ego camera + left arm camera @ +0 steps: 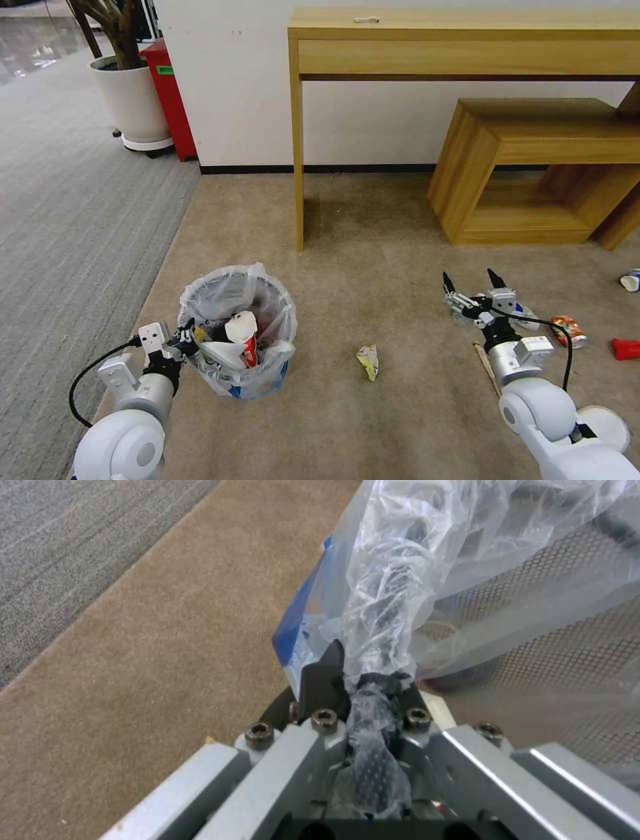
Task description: Pick up the trash bin and place the garbage on the floor into it.
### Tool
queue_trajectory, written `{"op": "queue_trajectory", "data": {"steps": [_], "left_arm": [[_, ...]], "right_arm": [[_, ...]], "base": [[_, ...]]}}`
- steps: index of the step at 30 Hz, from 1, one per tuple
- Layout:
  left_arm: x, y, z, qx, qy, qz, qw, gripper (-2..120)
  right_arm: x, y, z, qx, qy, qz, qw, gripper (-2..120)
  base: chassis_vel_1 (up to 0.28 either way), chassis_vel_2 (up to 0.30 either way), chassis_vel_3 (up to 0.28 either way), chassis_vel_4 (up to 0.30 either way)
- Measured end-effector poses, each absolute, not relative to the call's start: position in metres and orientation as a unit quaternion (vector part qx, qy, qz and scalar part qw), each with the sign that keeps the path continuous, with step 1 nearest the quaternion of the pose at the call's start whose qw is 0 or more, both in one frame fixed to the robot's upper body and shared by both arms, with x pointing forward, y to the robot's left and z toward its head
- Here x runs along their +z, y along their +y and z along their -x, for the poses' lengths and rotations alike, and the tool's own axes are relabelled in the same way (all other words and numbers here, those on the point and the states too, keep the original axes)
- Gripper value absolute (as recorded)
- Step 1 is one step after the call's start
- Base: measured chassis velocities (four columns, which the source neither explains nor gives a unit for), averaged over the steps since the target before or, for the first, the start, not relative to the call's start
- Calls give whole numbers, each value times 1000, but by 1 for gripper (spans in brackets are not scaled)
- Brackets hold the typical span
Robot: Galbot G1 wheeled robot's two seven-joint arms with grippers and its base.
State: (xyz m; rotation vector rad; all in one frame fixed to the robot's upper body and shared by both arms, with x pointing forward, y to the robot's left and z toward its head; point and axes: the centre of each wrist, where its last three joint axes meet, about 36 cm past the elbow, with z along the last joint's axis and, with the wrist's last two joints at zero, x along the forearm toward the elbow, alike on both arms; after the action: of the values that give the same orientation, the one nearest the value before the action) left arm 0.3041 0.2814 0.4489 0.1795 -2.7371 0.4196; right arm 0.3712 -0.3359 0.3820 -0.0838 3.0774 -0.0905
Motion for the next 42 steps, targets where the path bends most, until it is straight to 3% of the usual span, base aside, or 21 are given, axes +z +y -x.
{"op": "queue_trajectory", "data": {"steps": [16,26,34,42], "left_arm": [[442,283,-308,150,-968,-67,189,2],[438,284,-309,150,-967,-71,193,2],[434,284,-311,149,-966,-74,196,2],[431,283,-312,151,-965,-76,199,2]], "right_arm": [[392,-326,-382,-1,997,73,-10,100],[386,-300,-377,51,984,141,-94,100],[377,-298,-369,77,959,242,-127,100],[357,-279,-357,96,941,264,-189,100]], "base": [[0,0,0,0],[0,0,0,0],[0,0,0,0],[0,0,0,0]]}}
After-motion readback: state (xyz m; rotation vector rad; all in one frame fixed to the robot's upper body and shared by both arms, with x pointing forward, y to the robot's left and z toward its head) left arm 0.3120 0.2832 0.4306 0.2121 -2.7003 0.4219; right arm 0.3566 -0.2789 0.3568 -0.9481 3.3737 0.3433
